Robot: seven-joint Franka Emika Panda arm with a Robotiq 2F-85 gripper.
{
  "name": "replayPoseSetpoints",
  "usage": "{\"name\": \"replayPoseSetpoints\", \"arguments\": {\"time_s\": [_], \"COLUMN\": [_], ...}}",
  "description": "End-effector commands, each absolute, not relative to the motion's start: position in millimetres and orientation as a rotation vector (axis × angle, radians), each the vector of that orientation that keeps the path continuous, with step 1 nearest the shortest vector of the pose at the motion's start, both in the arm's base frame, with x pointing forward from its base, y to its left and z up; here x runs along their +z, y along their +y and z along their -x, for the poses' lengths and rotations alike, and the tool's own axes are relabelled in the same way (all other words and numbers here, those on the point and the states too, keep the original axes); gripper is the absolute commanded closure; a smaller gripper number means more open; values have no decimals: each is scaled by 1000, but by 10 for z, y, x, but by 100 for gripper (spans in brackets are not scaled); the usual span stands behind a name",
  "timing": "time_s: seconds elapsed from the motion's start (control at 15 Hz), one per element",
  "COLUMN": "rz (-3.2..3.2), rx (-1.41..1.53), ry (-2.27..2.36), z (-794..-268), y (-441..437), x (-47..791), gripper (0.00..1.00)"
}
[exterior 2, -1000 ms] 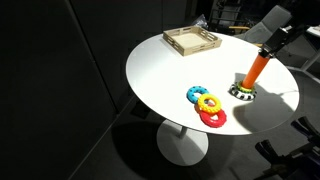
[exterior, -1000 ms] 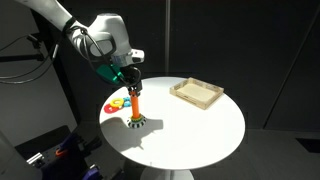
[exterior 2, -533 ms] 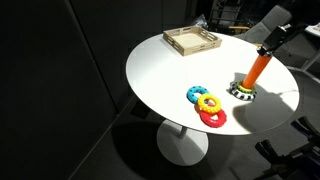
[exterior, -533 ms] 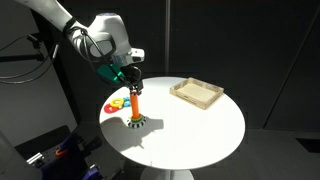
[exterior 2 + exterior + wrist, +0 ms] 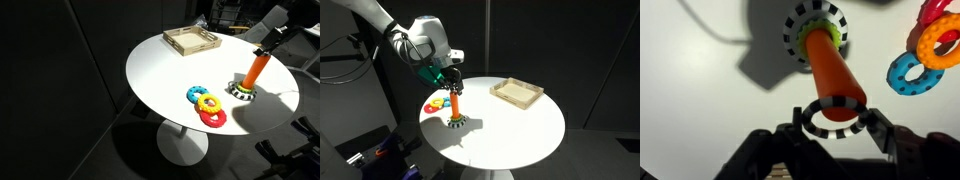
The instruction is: Pick up the white and black striped ring and place it on the ring stacking stand
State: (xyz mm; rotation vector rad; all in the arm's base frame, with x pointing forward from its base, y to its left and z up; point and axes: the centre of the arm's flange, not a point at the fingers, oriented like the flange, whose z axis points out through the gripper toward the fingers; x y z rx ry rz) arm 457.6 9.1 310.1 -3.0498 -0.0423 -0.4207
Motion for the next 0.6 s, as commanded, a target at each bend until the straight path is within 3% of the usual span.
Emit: {"name": "replayPoseSetpoints", "arguments": {"time_s": [0.0,0.53], "rz": [3016,3005], "rx": [-393,-397], "ry": [-62,-67], "z": [-4526,-4493], "y": [114,120], "x": [3073,3173], "gripper": [58,58]}}
